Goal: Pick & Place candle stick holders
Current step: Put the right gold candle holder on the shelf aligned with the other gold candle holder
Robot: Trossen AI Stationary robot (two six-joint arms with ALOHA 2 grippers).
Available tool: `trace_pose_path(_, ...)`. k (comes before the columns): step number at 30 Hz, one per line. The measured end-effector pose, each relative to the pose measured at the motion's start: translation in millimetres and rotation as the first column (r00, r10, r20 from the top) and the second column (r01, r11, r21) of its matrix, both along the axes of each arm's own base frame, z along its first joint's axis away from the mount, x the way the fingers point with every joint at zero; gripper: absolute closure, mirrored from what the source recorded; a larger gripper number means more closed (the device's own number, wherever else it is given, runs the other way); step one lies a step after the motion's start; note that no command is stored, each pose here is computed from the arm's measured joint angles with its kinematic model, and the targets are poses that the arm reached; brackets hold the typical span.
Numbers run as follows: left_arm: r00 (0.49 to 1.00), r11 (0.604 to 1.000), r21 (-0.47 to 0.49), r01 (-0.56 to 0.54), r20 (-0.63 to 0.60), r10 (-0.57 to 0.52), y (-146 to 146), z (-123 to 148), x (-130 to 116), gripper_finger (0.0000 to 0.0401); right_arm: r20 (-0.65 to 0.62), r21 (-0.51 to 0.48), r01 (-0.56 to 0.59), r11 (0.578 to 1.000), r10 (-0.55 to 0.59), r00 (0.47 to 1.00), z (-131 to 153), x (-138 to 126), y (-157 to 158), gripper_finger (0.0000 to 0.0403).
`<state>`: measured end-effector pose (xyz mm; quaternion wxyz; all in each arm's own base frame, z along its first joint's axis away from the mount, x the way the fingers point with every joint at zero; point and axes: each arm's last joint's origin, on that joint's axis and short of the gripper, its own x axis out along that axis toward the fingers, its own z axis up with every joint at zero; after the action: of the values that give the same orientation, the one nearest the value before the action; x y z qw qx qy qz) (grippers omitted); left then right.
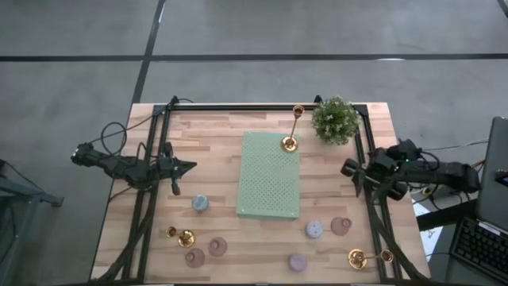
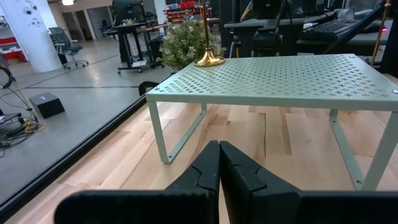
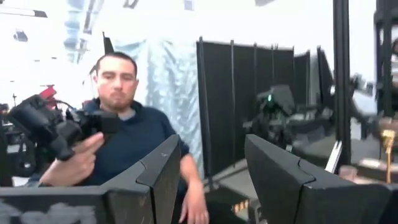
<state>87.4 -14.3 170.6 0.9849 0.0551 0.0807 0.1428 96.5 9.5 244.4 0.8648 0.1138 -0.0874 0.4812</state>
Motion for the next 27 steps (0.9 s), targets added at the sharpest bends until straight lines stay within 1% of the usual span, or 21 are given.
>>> trace_pose_path(4, 1.000, 1.000, 0.000, 0.000, 0.000, 0.000, 0, 0, 0, 0.0387, -0.038, -0.036, -0.002, 0.999, 0.001, 0.999, -4, 21, 1, 0.0227)
trace_pose_path(7, 1.000, 1.000, 0.000, 0.000, 0.000, 0.000, 0, 0, 0, 0.0387, -0.016, -0.087, -0.061, 0.994, 0.060, 0.998, 1, 31, 5, 0.0229)
trace_pose_path(11, 1.000, 1.000, 0.000, 0.000, 0.000, 0.000, 0, 0, 0, 0.0387, -0.038, -0.141, -0.180, 0.974, 0.176, 0.984, -2, 43, 12, 0.0237)
trace_pose_path(13, 1.000, 1.000, 0.000, 0.000, 0.001, 0.000, 0, 0, 0, 0.0387, -0.032, -0.168, -0.236, 0.957, 0.234, 0.972, -4, 47, 16, 0.0244)
trace_pose_path(17, 1.000, 1.000, 0.000, 0.000, 0.000, 0.000, 0, 0, 0, 0.0387, -0.019, -0.211, -0.302, 0.930, 0.305, 0.952, -14, 54, 25, 0.0259)
trace_pose_path(21, 1.000, 1.000, 0.000, 0.001, 0.000, -0.001, 0, 0, 0, 0.0387, -0.025, -0.224, -0.349, 0.910, 0.353, 0.935, -21, 57, 32, 0.0274)
trace_pose_path(23, 1.000, 1.000, 0.000, 0.000, 0.000, 0.000, 0, 0, 0, 0.0387, -0.053, -0.220, -0.383, 0.897, 0.381, 0.923, -28, 57, 37, 0.0280)
trace_pose_path(27, 1.000, 1.000, 0.000, 0.000, 0.000, 0.000, 0, 0, 0, 0.0387, -0.067, -0.223, -0.423, 0.878, 0.419, 0.906, -36, 57, 44, 0.0290)
